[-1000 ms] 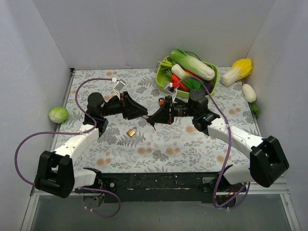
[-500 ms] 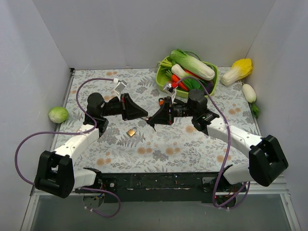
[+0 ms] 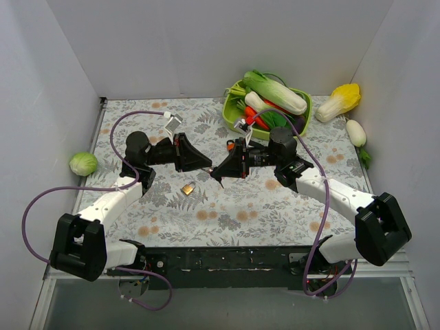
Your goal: Unlock with the key
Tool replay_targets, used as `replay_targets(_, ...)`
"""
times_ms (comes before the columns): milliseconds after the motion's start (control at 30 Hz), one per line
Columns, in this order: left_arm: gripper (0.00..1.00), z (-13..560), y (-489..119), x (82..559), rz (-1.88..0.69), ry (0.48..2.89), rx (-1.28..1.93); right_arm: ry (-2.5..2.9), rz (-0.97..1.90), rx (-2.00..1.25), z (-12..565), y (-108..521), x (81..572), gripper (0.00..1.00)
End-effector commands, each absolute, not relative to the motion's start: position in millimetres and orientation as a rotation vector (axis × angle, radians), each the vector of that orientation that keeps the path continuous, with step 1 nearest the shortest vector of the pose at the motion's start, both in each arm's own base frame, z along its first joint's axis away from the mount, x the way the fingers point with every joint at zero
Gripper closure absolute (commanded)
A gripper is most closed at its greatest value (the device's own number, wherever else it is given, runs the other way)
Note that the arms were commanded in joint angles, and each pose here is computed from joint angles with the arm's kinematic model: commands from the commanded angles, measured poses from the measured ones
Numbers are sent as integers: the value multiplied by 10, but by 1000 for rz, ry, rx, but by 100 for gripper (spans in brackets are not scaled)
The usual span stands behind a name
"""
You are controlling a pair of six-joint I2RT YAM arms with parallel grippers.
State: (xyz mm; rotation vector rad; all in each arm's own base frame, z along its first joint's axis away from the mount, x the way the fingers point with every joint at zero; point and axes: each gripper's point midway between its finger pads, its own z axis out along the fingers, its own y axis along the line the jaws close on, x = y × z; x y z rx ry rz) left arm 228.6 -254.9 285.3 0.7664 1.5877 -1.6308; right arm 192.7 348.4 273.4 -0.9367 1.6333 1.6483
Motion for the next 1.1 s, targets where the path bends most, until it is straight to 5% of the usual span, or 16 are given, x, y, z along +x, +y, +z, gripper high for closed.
replay_targets(0,87,2915,-2562,2227,-1645,1567,821,1523,1637,-944,2980,3484,2001,99)
replay_targets(133,85,2919,-2563,2221,-1652,1565,820,1521,1642,-943,2974,3483,2002,99)
replay_targets(367,67,2914,-2568,2205,-1670,1565,822,1535,1646,-936,2931,3481,2023,99)
replay_targets(800,63,2933,-2572,2264,-1638,1550,769,1546,1671,-964,2877,3485,1977,99)
replay_targets(1067,85,2921,-2572,2272,-1639,1555,758,1552,1676,-973,2845,3483,1964,99)
